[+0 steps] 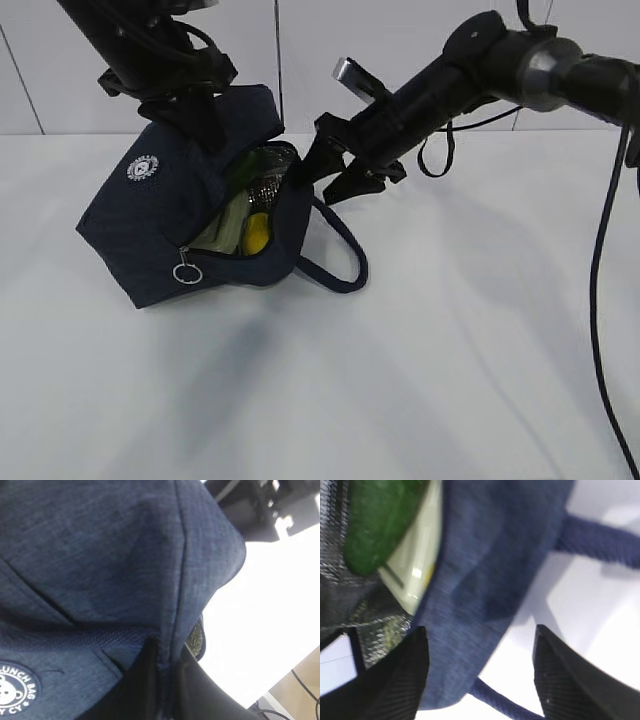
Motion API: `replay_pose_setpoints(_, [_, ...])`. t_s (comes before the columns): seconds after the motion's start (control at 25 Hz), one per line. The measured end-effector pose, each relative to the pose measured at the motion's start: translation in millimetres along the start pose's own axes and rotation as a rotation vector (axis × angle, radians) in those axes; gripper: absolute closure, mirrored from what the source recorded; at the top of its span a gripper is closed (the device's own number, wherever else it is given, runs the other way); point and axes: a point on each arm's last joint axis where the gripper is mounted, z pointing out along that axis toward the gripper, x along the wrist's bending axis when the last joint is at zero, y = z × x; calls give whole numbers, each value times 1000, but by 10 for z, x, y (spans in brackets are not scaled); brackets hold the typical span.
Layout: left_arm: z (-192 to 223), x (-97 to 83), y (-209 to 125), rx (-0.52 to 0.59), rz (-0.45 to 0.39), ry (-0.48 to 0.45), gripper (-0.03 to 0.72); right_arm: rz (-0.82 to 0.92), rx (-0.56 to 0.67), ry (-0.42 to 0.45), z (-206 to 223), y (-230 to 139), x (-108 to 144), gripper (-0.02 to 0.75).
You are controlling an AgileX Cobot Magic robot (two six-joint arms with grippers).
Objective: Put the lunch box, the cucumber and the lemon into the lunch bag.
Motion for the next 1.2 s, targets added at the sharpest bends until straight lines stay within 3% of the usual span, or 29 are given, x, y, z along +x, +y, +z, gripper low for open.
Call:
replay_pose_setpoints(0.4, [0,0,0,0,0,0,674,112,57,99,244,-249,-161,250])
replay_pose_setpoints(0.56, [0,-1,0,0,0,-1,674,133,20,181,292,-236,-147,258])
replay_pose_setpoints(0.68, [0,-1,0,0,0,-1,674,160,7,211,346,-238,-183,349])
replay_pose_setpoints(0.84, [0,-1,0,0,0,-1,674,181,13,212,443,-272,-252,675])
replay_pose_setpoints(0.88, [0,-1,0,0,0,-1,674,181,10,210,443,-269,-253,709])
replay_pose_setpoints(1.2, [-44,-40,65,-31,-1,-30,674,163,-16,186,240,-220,-284,735])
